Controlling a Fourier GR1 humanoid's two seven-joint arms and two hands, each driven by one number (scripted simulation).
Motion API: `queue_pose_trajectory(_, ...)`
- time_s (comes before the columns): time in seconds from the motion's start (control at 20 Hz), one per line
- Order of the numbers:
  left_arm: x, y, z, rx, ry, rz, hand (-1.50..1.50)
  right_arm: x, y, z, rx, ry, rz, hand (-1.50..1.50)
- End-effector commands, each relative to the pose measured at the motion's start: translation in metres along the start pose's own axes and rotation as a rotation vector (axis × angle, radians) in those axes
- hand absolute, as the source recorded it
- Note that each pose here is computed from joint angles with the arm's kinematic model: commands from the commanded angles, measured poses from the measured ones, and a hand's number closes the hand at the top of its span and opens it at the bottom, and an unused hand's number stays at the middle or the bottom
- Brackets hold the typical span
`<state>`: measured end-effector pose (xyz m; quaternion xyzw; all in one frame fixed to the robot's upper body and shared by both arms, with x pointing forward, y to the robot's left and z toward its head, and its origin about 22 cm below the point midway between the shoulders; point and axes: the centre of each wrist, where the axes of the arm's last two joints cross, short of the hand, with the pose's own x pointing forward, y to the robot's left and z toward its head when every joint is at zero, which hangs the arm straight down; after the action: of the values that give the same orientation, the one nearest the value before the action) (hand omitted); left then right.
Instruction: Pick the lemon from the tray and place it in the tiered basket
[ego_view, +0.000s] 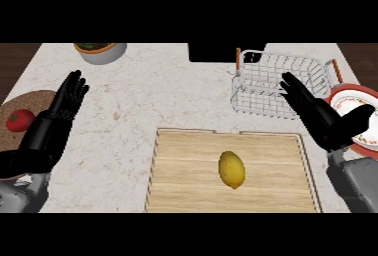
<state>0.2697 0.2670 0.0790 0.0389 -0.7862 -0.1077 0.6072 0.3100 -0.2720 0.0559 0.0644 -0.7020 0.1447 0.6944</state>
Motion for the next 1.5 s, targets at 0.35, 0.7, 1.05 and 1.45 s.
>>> queue_pose_trajectory(0.35, -0.036, -0.038, 0.006, 0.136, 0.165, -0.011, 0.00, 0.085, -0.012, -0.019, -0.151, -0.144, 0.380, 1.50)
queue_pose_trajectory(0.7, -0.036, -0.077, 0.007, 0.149, 0.177, 0.018, 0.00, 0.073, 0.035, -0.007, 0.348, -0.060, -0.107, -1.50)
queue_pose_trajectory(1.05, -0.035, -0.063, -0.004, 0.162, 0.178, -0.011, 0.00, 0.165, 0.022, 0.023, 0.435, -0.060, 0.458, -1.50)
queue_pose_trajectory(1.45, -0.042, -0.078, 0.003, 0.125, 0.179, 0.020, 0.00, 0.225, 0.081, 0.048, 0.576, 0.030, 1.198, -1.50)
